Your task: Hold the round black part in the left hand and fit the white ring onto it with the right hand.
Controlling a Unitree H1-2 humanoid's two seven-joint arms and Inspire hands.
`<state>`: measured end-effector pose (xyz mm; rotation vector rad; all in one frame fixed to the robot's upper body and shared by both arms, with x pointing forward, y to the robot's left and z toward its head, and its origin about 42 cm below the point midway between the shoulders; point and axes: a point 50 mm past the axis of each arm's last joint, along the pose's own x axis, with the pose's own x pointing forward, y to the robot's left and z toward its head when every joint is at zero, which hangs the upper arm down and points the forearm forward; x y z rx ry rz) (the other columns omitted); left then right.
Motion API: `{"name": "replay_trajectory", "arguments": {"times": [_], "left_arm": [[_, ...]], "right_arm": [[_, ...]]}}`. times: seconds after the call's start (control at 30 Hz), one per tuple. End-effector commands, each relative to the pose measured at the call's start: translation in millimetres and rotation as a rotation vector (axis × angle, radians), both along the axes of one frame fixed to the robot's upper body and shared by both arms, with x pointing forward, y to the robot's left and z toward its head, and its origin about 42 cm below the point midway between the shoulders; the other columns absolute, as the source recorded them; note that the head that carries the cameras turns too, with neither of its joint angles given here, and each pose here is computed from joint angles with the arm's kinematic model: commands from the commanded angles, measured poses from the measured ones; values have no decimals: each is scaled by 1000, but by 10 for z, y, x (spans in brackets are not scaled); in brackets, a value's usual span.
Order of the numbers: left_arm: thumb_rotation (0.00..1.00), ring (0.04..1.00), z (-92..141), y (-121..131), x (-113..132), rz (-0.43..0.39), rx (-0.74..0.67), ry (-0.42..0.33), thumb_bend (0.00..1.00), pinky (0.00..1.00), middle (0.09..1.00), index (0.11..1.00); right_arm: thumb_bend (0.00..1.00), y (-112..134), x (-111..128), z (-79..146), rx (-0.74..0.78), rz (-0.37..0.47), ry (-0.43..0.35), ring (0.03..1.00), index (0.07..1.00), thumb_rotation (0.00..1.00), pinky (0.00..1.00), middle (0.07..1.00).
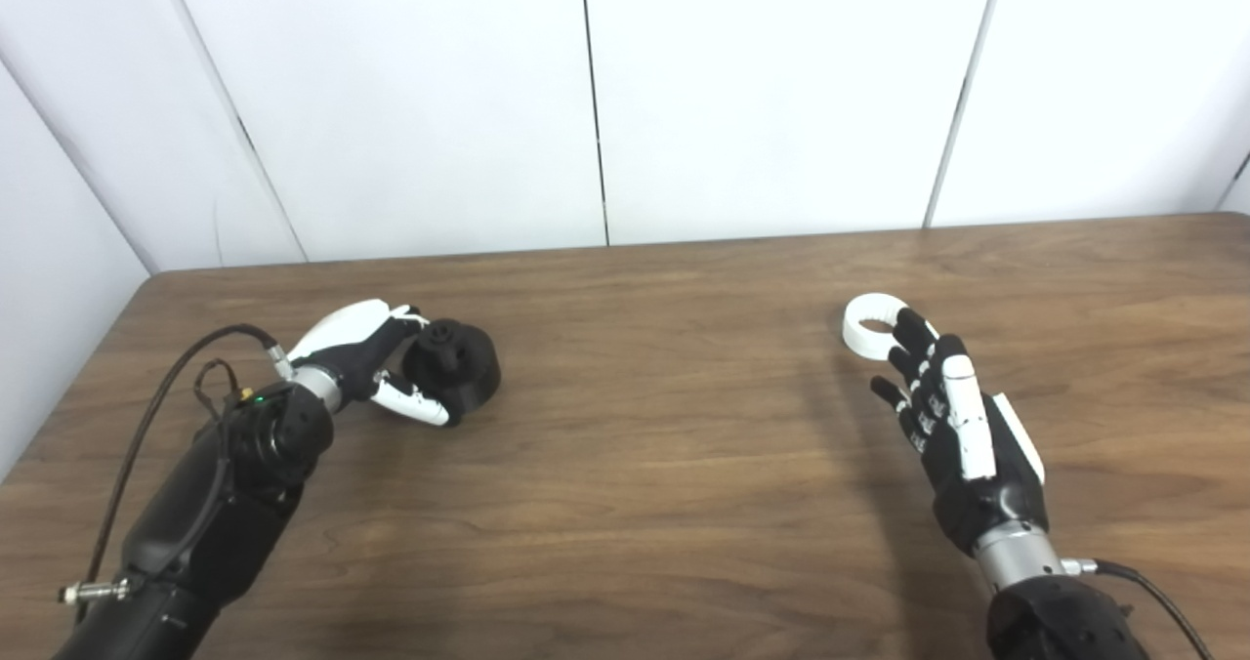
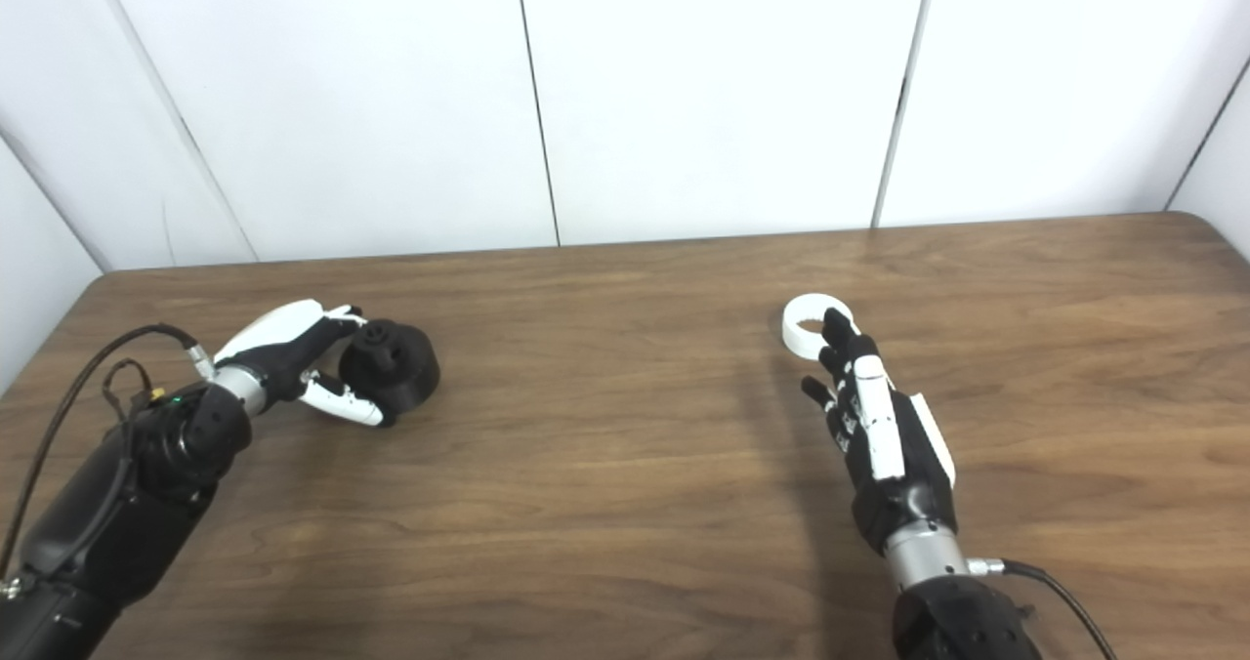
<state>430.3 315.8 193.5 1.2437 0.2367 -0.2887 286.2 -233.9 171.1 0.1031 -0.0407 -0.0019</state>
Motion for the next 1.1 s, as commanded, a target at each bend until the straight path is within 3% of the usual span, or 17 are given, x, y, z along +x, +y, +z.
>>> {"name": "replay_trajectory", "arguments": {"times": [0.0,0.43,1.07], "left_arm": [[313,1000,275,-37,70,-31,8,-73,959,997,1000,814],[260,1000,302,-183,-60,-109,1,-89,944,997,997,804],[281,1000,372,-434,-281,-191,26,-94,912,985,998,808]], "right_arm": [[431,40,41,158,0,12,-83,988,953,1000,918,975],[410,44,44,125,3,11,-78,987,951,1000,918,975],[430,56,41,78,-11,18,-60,993,955,1000,915,983]]}}
